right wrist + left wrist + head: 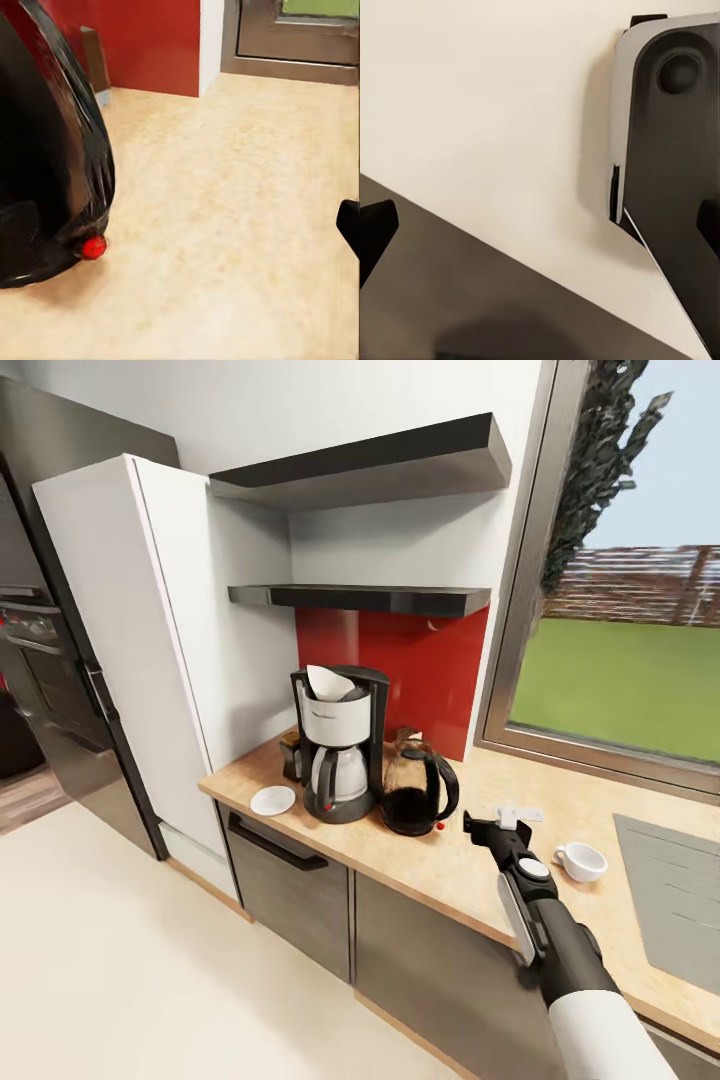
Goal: Set up a coffee station on the kitchen countertop: keep the coffee maker on the countertop, move the bottle of coffee from the kitchen shelf to the counter next to the coffee maker, place a paper coffee filter on top of the coffee maker, put the saucer next to the coffee maker with the coffee cup on the saucer, and place the electric kettle next to the coffee maker.
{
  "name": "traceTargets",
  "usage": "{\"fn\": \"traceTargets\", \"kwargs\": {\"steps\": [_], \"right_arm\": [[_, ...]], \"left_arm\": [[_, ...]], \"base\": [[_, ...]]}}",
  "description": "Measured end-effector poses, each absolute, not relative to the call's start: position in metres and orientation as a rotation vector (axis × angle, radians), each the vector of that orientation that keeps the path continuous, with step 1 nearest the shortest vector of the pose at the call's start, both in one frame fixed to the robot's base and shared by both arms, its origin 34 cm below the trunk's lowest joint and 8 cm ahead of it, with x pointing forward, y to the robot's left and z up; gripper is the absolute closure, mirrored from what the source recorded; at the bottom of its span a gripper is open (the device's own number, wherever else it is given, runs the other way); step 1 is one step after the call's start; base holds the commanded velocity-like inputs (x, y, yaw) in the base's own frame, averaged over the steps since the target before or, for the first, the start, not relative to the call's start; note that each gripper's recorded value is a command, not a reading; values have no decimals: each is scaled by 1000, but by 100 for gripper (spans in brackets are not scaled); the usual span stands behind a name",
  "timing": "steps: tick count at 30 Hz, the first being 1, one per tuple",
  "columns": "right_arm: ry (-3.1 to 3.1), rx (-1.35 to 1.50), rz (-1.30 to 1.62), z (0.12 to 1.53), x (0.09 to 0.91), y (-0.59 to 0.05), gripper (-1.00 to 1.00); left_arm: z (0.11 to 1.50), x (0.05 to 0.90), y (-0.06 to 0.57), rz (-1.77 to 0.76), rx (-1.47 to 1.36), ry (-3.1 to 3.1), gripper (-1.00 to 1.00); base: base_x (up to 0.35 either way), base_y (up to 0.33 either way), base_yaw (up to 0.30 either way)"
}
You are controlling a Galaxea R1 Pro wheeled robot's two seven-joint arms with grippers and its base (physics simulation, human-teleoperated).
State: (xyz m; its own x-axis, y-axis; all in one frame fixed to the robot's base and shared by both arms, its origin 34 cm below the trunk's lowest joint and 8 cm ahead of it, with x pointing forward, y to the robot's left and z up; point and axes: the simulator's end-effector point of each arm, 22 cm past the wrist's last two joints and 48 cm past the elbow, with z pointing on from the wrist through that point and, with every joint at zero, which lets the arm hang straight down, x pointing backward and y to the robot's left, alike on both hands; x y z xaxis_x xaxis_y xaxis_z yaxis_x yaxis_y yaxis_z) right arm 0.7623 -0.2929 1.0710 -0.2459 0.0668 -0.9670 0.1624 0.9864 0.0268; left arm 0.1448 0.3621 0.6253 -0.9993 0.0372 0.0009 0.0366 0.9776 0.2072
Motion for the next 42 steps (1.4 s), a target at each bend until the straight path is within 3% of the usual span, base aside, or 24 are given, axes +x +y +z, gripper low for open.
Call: {"fn": "traceTargets", "kwargs": {"steps": [11, 16, 27, 42], "right_arm": [[1882, 445, -209, 1026, 730, -421, -100], [1815, 488, -250, 1061, 728, -448, -100], [1905, 461, -296, 1090, 723, -434, -100], [1893, 452, -284, 1106, 723, -428, -100]], "left_arm": [[624, 160, 351, 292, 74, 3061, -100], [632, 235, 358, 285, 57, 2892, -100], [636, 262, 360, 286, 58, 2847, -100], [635, 257, 359, 286, 65, 2852, -100]], "base": [[0, 0, 0], [0, 0, 0], [0, 0, -11], [0, 0, -274]]}}
